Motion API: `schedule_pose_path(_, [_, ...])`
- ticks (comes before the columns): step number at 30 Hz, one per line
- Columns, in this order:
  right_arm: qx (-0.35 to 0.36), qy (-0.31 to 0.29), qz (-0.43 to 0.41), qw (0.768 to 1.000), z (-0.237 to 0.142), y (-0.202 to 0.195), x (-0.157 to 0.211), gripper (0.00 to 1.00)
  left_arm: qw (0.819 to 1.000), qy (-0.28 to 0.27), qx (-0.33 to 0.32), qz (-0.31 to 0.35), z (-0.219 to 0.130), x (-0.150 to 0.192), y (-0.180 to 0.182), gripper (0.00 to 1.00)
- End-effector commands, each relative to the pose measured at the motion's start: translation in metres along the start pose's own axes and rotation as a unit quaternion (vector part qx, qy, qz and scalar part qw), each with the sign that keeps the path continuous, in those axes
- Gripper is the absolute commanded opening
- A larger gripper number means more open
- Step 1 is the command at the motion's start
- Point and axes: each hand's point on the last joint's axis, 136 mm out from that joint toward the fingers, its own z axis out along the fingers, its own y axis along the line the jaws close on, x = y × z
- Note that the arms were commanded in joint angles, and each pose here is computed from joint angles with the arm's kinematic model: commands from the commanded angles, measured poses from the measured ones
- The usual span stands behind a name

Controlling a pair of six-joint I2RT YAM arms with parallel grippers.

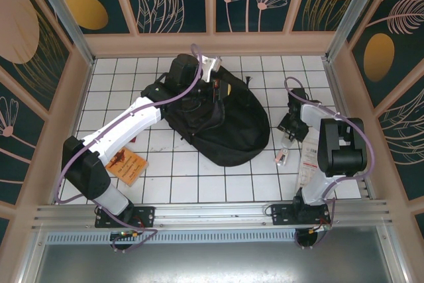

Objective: Pack books, pencil case, and school supplies into a backpack

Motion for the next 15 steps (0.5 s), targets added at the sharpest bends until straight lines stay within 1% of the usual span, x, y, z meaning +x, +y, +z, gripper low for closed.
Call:
schedule_pose_path(1, [0.002,0.005,0.005,1.0,0.003,0.0,0.002,0.57,0.997,-0.051,0.042,0.034,-0.021,-0.027,-0.029,0.0])
schedule_pose_path(5, [-0.008,-0.011,0.01,1.0,-0.01,0.0,-0.002,0.52,0.997,-0.05,0.042,0.033,-0.019,-0.027,-0.028,0.0])
schedule_pose_path(11, [-0.016,-0.039,0.016,0.999,-0.04,-0.001,-0.01,0.52,0.998,-0.048,0.041,0.03,-0.018,-0.026,-0.027,0.0])
schedule_pose_path(15, [-0.029,-0.059,0.018,0.998,-0.068,-0.002,-0.015,0.52,0.997,-0.049,0.04,0.031,-0.018,-0.026,-0.028,0.0])
